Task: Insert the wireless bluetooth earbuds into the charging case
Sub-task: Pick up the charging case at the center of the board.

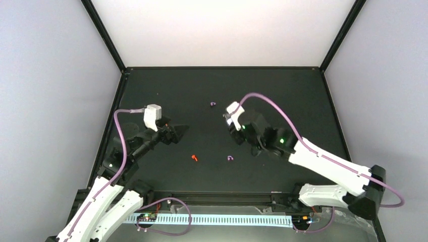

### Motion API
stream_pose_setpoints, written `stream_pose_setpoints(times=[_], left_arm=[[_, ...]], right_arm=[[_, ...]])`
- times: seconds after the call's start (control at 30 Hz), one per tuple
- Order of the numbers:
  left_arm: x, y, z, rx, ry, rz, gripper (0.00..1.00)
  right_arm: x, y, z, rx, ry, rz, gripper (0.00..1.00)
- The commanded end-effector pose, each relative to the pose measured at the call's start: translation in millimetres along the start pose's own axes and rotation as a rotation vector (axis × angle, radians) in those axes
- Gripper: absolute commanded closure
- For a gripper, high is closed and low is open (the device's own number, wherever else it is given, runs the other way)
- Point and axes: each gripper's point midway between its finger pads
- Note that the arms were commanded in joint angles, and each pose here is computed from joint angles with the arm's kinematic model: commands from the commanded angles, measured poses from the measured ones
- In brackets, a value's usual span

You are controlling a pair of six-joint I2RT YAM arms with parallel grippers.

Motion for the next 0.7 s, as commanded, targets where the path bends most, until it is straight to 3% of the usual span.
stream_pose_setpoints(times=[0.0,0.2,0.67], left_arm=[[-53,-12,-6,0.065,-0.054,0.248,0.01],[-94,-13,10,0.16,-0.099,0.428,0.01],[-155,28,52,0.394,-0.14,0.481,0.05]], right_arm=[[19,-36,23,-0.002,-0.168,-0.016,0.99],[37,-62,42,-0.043,-0.207,-0.11,0.99],[57,-72,30,-0.099,-0.272,-0.171,0.99]])
Point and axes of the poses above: each gripper's point midway between its finger pads, its own y axis out along the fingers, its own x axis along the line the jaws close on, z = x × y, and after that the axes turned 6 degrees about -y, right-handed
